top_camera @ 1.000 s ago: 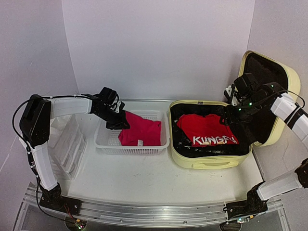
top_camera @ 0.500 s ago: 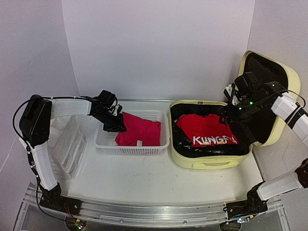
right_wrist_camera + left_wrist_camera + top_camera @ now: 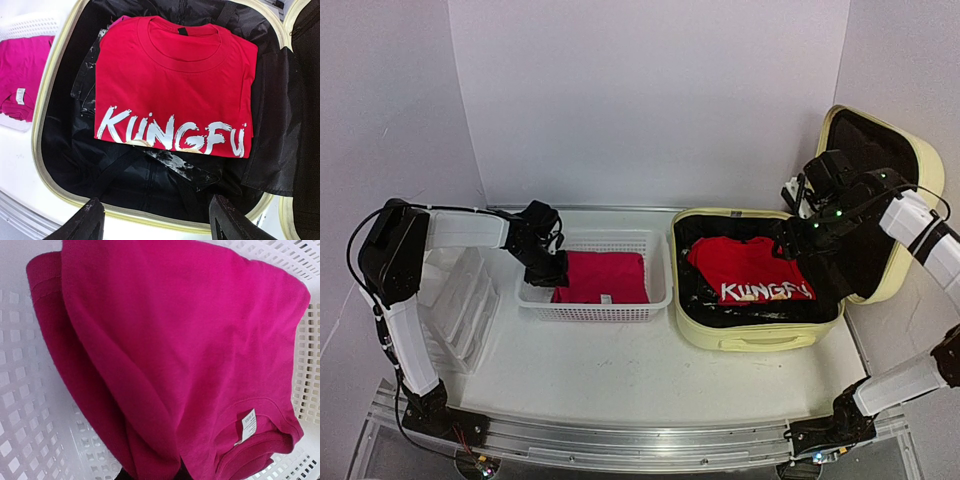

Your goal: Open, take out, and arrange the luggage

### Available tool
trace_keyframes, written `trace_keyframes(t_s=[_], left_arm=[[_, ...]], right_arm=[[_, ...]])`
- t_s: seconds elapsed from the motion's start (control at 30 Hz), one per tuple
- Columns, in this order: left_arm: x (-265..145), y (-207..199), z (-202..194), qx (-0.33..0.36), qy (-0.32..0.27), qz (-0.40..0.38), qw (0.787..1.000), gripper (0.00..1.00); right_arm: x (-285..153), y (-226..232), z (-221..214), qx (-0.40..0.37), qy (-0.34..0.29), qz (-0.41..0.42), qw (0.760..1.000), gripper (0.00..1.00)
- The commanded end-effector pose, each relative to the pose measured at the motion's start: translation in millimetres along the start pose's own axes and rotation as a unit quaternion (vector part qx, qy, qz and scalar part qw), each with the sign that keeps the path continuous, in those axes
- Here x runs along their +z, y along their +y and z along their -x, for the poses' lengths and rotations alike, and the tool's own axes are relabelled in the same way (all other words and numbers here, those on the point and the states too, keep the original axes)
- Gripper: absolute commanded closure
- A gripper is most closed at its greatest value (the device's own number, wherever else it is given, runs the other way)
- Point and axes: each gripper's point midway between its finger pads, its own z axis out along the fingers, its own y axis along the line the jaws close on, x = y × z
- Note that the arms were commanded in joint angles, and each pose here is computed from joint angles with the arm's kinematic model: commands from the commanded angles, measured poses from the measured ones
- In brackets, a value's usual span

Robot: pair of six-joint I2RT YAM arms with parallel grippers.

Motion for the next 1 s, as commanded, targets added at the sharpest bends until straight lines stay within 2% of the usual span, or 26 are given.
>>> trace_keyframes(t_s=[0.0,0.17,0.23,0.33,0.5,0.67,0.8,0.97], left_arm=[[-27,3,22,0.02,-0.047,0.027,0.998,0.98],[-29,7,26,0.038,-0.043,0.048,0.997,0.94],[-30,8,27,0.044,-0.04,0.055,0.997,0.88],[-40,10,30,0.052,-0.044,0.077,0.995,0.74],[-84,-3,39,0.082,-0.085,0.093,0.989,0.56],[-138,-14,49,0.097,-0.134,0.086,0.982,0.51],[-173,-33,47,0.113,-0.162,0.038,0.98,0.42],[-197,-64,37,0.12,-0.176,-0.057,0.975,0.4]], right_arm=[[-10,2,12,0.005,-0.024,0.007,1.0,0.27],[-9,1,11,0.004,-0.023,0.005,1.0,0.27],[-8,2,11,0.003,-0.022,0.006,1.0,0.27],[-5,2,9,0.002,-0.015,0.006,1.0,0.27],[8,-2,3,-0.002,0.004,-0.007,1.0,0.27],[26,-7,-6,-0.017,0.045,-0.034,0.998,0.24],[42,6,-10,-0.054,0.073,-0.053,0.994,0.21],[68,35,-11,-0.112,0.105,-0.075,0.985,0.16]])
